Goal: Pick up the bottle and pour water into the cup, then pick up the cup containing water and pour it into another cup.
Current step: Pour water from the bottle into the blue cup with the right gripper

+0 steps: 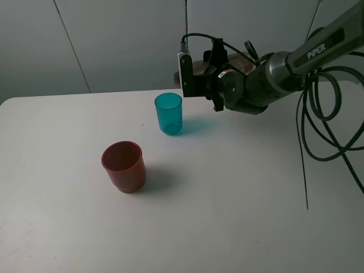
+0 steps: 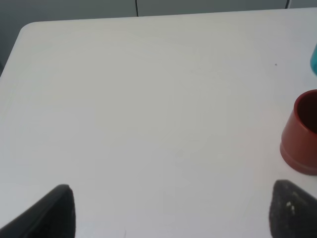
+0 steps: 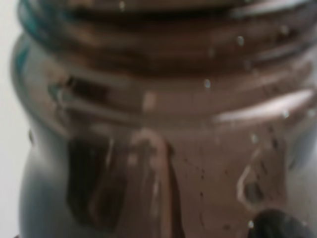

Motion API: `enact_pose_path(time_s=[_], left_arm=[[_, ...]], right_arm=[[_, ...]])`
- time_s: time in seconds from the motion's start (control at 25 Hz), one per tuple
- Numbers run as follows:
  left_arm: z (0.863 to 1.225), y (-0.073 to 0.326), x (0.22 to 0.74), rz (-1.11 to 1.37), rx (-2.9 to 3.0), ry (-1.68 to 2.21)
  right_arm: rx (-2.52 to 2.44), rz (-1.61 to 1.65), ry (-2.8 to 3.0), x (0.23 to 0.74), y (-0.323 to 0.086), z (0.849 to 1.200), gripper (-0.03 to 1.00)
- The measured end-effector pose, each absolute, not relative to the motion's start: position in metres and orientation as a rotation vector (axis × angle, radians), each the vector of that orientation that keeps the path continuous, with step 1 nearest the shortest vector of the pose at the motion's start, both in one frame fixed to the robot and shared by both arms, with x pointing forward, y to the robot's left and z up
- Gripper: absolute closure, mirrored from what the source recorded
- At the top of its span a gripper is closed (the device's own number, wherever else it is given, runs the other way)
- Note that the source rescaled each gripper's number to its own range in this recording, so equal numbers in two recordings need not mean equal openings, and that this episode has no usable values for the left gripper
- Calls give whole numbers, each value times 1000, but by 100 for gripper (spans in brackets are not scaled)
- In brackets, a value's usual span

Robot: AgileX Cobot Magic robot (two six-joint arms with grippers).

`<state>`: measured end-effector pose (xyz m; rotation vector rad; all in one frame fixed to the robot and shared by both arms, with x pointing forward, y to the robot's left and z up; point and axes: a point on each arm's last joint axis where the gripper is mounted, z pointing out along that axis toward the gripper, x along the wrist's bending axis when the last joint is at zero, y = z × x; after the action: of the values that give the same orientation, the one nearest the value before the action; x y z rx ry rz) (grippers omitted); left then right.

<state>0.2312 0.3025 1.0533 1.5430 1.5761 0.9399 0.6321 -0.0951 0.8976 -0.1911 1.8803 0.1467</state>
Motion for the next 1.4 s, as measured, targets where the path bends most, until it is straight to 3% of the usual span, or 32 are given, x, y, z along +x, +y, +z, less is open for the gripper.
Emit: enact_pose_path(time_s=[1.4], left_arm=[[1053,302,231,940,1543,1576]], right_arm=[[-372,76,1774,641,-83,908,96]])
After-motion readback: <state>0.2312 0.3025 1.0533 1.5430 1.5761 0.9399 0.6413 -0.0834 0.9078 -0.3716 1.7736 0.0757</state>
